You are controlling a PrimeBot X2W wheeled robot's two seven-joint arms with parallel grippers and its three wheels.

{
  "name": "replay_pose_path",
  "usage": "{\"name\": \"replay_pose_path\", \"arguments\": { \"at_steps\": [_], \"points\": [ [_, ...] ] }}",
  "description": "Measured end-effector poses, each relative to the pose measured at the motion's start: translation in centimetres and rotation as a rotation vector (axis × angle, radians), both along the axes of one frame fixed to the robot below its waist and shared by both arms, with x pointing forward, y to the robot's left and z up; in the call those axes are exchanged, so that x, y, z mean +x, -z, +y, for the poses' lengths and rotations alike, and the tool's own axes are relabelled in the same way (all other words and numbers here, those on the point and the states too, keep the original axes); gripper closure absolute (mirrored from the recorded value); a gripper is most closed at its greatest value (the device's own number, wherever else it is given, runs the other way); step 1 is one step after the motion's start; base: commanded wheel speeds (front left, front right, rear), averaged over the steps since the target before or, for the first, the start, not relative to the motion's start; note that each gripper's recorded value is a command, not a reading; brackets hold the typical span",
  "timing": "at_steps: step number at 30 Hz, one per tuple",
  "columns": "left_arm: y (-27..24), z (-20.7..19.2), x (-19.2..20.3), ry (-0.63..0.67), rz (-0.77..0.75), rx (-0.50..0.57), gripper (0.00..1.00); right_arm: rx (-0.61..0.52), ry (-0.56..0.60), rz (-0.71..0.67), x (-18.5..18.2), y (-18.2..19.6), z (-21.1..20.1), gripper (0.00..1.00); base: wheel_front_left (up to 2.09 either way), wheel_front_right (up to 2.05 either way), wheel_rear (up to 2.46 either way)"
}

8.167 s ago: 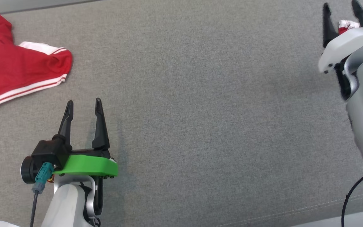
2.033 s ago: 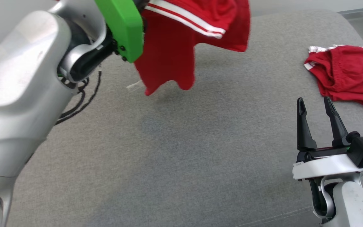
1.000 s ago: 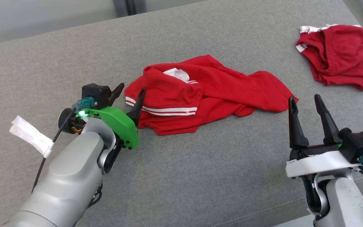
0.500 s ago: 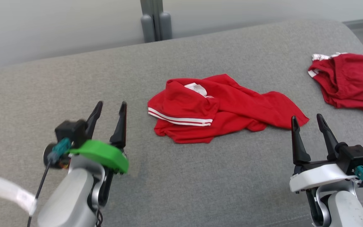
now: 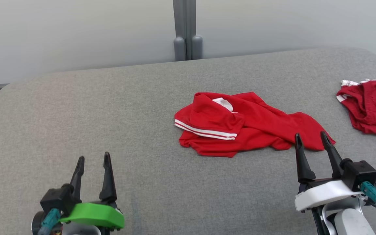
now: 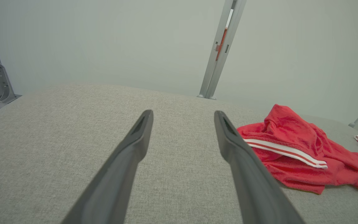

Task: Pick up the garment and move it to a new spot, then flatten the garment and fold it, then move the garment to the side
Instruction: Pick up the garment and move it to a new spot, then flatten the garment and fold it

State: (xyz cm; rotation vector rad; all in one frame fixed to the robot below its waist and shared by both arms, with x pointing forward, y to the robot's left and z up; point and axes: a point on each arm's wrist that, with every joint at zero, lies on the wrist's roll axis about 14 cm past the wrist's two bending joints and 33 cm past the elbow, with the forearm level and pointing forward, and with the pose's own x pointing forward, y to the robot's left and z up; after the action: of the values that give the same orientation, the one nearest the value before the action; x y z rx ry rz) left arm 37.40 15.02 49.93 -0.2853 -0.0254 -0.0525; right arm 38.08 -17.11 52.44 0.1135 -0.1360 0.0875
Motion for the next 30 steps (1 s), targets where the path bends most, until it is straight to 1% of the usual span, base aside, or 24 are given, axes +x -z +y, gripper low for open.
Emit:
{"name": "replay_pose_path", "arguments": {
  "at_steps": [4, 9, 18, 30],
  "points": [
    [0.4, 0.4, -1.0, -0.019, 0.007, -0.001, 0.0, 0.016, -0.029, 0.009, -0.3, 0.3, 1.0, 0.0, 0.0, 0.0, 0.0],
    [0.5, 0.3, -1.3, -0.021, 0.006, -0.005, 0.0, 0.015, -0.052, 0.022, -0.4, 0.7, 1.8, 0.0, 0.0, 0.0, 0.0],
    [0.7, 0.1, -1.1, -0.009, 0.003, -0.006, 0.0, 0.014, -0.052, 0.038, -0.5, 1.2, 1.8, 0.0, 0.0, 0.0, 0.0],
    [0.9, 0.7, -0.9, -0.028, 0.007, -0.004, 0.0, 0.013, -0.054, 0.052, -0.2, 1.7, 1.8, 0.0, 0.0, 0.0, 0.0]
  ]
}}
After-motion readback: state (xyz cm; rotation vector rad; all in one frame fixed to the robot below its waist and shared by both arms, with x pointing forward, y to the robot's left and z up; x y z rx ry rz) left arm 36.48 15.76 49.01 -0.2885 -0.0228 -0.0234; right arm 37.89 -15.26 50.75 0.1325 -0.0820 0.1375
